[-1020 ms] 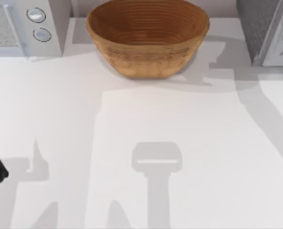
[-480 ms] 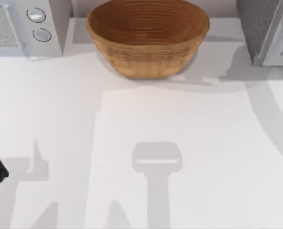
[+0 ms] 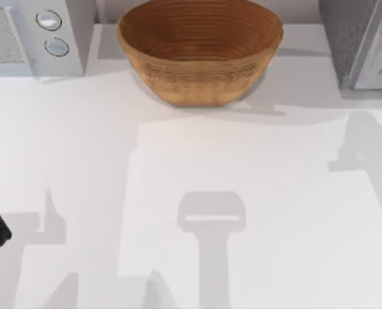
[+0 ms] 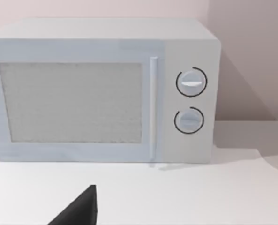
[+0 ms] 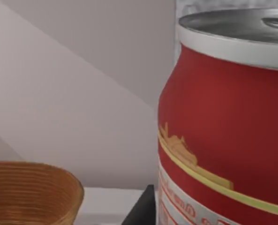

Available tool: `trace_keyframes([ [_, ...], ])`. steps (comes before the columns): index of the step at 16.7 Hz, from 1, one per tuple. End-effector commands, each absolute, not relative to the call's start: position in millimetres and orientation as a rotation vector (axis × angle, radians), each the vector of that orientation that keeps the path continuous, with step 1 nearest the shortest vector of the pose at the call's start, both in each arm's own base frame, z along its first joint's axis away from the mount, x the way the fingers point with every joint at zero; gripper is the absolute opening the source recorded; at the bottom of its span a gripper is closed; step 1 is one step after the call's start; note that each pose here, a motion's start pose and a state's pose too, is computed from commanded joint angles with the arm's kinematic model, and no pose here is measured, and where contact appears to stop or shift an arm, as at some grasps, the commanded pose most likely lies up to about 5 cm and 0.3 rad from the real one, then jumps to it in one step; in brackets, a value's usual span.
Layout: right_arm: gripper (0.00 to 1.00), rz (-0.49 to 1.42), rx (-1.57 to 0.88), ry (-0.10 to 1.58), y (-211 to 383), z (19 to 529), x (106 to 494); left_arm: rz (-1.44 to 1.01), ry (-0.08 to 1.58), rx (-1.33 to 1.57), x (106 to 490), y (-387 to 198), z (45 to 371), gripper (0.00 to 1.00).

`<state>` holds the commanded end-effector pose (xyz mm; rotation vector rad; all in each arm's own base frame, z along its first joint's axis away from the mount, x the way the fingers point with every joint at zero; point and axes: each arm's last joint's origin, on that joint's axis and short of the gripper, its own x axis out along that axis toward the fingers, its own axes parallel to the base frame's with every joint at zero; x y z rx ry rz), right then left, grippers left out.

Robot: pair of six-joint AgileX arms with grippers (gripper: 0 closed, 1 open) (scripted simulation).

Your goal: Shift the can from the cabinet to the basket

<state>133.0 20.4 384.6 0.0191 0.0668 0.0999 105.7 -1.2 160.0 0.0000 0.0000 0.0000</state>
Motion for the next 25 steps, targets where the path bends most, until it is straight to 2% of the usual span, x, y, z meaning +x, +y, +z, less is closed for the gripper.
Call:
trace_keyframes([
  [6, 0.00, 0.062, 0.014, 0.070, 5.2, 235.4, 108.9, 0.000, 0.000, 0.000, 105.7, -1.2, 160.0, 1.00],
  [11, 0.00, 0.011, 0.003, 0.011, -0.3, 169.5, 105.4, 0.000, 0.000, 0.000, 105.7, -1.2, 160.0, 1.00],
  [20, 0.00, 0.005, 0.002, 0.012, -0.4, 160.0, 106.5, 0.000, 0.000, 0.000, 105.7, -1.2, 160.0, 1.00],
  [25, 0.00, 0.009, 0.003, -0.039, 6.8, 215.3, 113.9, 0.000, 0.000, 0.000, 105.7, -1.2, 160.0, 1.00],
])
